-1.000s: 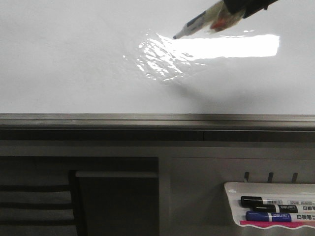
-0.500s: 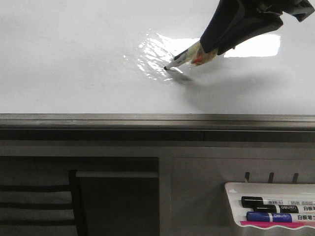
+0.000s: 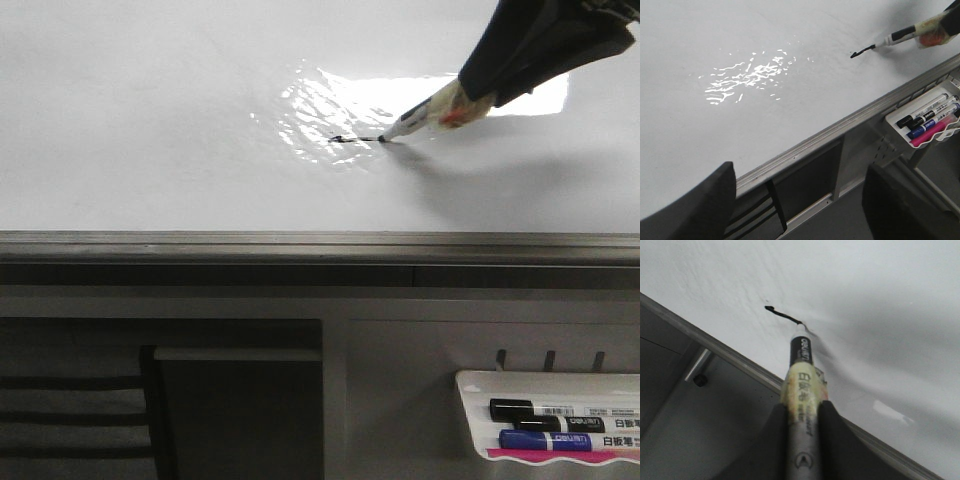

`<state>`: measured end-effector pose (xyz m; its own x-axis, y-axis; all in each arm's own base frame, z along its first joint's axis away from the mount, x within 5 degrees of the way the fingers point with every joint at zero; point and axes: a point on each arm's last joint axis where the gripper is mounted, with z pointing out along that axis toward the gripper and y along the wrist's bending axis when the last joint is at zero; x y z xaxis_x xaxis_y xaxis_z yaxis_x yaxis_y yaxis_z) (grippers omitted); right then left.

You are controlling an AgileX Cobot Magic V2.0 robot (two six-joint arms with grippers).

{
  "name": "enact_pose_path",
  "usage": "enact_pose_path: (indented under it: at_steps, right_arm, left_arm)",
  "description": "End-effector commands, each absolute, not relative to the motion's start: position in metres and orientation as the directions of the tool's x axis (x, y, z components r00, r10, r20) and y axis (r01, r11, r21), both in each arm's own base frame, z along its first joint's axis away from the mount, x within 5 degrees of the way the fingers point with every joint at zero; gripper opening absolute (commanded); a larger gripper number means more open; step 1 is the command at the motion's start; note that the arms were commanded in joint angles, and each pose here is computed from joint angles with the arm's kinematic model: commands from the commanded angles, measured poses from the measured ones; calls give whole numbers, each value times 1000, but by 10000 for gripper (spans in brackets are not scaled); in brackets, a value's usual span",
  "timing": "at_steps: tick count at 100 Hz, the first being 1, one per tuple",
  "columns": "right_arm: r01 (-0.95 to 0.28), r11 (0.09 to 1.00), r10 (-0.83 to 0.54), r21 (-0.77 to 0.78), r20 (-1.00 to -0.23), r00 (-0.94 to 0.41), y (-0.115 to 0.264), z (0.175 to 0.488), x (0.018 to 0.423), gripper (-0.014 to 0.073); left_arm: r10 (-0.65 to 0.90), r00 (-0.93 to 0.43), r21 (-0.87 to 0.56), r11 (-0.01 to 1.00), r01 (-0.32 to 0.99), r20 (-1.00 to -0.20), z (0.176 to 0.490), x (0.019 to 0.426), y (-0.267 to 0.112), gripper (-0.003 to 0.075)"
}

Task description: Write number 7 on whiteboard

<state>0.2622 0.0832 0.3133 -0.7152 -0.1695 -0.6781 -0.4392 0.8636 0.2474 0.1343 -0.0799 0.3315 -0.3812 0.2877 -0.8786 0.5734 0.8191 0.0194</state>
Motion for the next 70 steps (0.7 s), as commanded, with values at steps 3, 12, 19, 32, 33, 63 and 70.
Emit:
enact_pose_path:
  at_steps: [3, 12, 19, 32, 33, 63, 70]
  right_arm:
    - [-413, 895, -151, 169, -756, -637, 71, 331, 267, -34]
    - [-416, 893, -152, 172, -755, -637, 72, 331, 267, -34]
    - [-416, 893, -152, 171, -756, -637, 72, 331, 267, -34]
    - [-430, 883, -162, 189, -736, -657, 76, 327, 264, -34]
    - [-434, 880, -165, 193, -732, -661, 77, 325, 263, -34]
    - [-480, 854, -226, 202, -687, -691, 96, 298, 249, -34]
    - [-495, 845, -230, 202, -699, -677, 96, 308, 247, -34]
  left_arm:
    - [219, -319, 7, 833, 553, -922, 347, 138, -80, 491]
    - [219, -319, 7, 833, 553, -922, 347, 138, -80, 491]
    - [219, -319, 7, 833, 553, -922, 347, 138, -80, 491]
    - [219, -319, 7, 833, 553, -922, 347, 138, -80, 491]
    - [219, -319, 7, 833, 553, -922, 347, 138, -80, 491]
    - [218, -317, 7, 834, 552, -923, 347, 138, -80, 491]
    - [218, -317, 7, 834, 552, -923, 347, 138, -80, 491]
